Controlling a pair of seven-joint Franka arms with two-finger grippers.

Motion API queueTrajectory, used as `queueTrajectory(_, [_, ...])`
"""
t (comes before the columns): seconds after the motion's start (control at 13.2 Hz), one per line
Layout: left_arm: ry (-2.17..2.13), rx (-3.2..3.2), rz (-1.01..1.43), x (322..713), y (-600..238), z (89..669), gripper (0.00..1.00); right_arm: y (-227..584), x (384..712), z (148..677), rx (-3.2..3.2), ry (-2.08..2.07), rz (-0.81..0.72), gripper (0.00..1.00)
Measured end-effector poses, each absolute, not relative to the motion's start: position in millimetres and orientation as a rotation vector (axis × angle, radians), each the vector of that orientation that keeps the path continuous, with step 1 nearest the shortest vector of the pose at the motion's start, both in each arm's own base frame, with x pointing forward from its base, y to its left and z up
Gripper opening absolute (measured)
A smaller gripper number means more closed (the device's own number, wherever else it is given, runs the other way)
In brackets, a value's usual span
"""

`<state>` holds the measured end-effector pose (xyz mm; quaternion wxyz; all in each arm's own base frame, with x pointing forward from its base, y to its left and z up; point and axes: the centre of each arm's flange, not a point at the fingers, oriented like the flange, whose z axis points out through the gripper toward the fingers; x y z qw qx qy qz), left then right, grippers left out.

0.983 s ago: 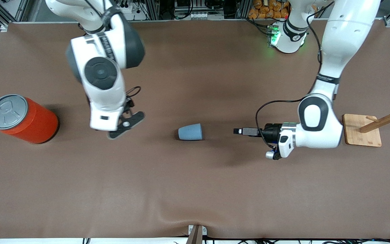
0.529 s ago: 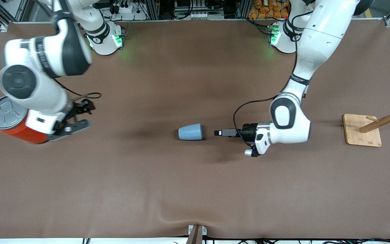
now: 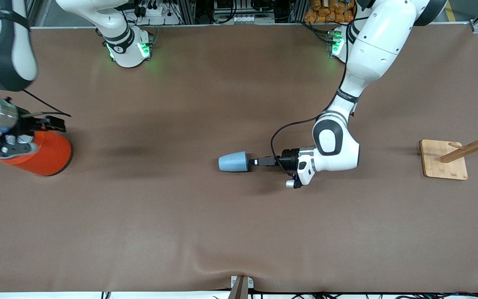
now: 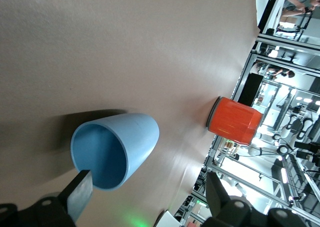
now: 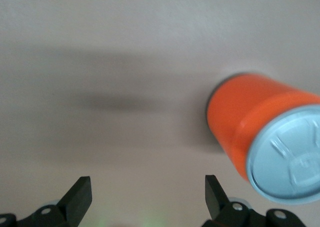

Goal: Flip cup
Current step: 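Hold the cup with the left gripper while the right arm returns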

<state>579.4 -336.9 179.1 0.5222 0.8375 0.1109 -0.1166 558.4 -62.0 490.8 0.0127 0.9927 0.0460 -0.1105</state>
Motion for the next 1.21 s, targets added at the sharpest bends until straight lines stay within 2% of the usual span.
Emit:
queueTrajectory(0.38, [0.272,1.967,-0.28,567,-352,156,1.0,-121,521,531,3.137,-0.016,-0.327,1.0])
queueTrajectory(0.61, [0.276,1.961,-0.282,566,-356,154,1.0,-107,524,526,3.172,-0.007,-0.311,1.0])
queueTrajectory(0.91, [0.278,1.952,-0.302,559,-370,141,1.0,-49,542,527,3.171,-0.106,-0.193,1.0])
queueTrajectory(1.21, [0.265,1.947,-0.29,564,-374,140,1.0,-52,542,492,3.173,-0.147,-0.088,1.0])
